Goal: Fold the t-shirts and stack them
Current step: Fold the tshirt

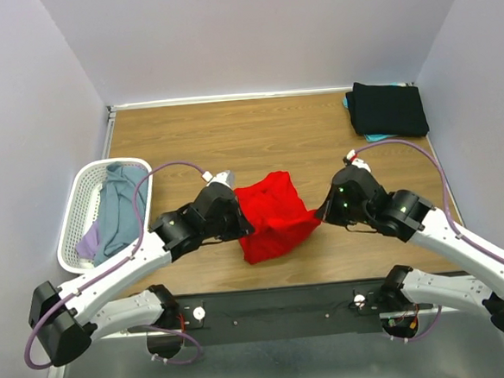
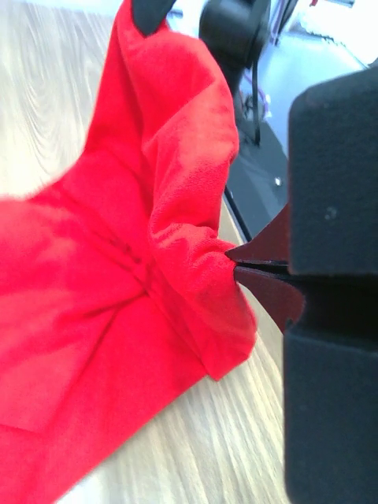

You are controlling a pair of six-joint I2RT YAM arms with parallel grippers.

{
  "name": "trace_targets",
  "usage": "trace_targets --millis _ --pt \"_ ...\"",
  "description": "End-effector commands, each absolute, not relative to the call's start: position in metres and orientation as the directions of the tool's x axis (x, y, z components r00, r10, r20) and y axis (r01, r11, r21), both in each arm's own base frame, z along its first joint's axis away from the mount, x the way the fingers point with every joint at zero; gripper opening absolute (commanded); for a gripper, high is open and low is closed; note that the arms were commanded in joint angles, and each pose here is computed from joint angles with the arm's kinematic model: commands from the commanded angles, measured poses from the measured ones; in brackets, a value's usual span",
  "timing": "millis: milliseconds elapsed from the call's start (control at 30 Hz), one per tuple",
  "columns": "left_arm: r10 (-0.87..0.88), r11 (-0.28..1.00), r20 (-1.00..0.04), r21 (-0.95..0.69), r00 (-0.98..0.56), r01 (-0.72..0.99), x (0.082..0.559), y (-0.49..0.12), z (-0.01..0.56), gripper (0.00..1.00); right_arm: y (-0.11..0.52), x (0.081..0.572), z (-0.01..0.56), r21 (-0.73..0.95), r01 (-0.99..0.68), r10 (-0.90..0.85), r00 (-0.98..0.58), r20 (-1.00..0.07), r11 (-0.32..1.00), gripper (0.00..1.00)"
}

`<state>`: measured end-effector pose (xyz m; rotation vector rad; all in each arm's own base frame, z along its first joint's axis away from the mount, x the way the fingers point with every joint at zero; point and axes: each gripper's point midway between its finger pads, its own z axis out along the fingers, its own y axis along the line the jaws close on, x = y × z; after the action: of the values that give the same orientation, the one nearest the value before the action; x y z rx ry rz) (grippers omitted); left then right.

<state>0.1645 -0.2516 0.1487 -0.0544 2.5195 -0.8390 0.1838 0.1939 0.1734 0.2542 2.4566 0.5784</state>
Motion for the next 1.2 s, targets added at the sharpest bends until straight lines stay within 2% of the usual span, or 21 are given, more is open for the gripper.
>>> trace_targets --millis 0,233,733,1000,1167 --pt "-0.193 0.820 -0.470 -0.560 -0.861 0.122 0.166 -0.242 0.173 0.00 0.184 0.196 0.200 0.414 0.032 0.293 -0.758 -0.584 0.910 0.01" --pt "-0.215 0.801 -0.483 -0.585 -0.849 0.130 0.168 -0.242 0.192 0.00 0.188 0.211 0.219 0.385 0.014 0.273 -0.728 -0.629 0.923 0.01" --pt "-0.164 0.747 -0.452 -0.637 -0.877 0.189 0.177 -0.261 0.188 0.00 0.207 0.249 0.215 0.287 0.008 0.207 -0.711 -0.672 0.958 0.01" --pt "-0.109 0.692 -0.424 -0.682 -0.899 0.238 0.164 -0.274 0.182 0.00 0.200 0.234 0.205 0.317 0.017 0.229 -0.726 -0.649 0.948 0.01" --pt "-0.015 0.628 -0.403 -0.716 -0.915 0.305 0.132 -0.302 0.180 0.00 0.182 0.208 0.186 0.353 0.040 0.264 -0.742 -0.616 0.935 0.01"
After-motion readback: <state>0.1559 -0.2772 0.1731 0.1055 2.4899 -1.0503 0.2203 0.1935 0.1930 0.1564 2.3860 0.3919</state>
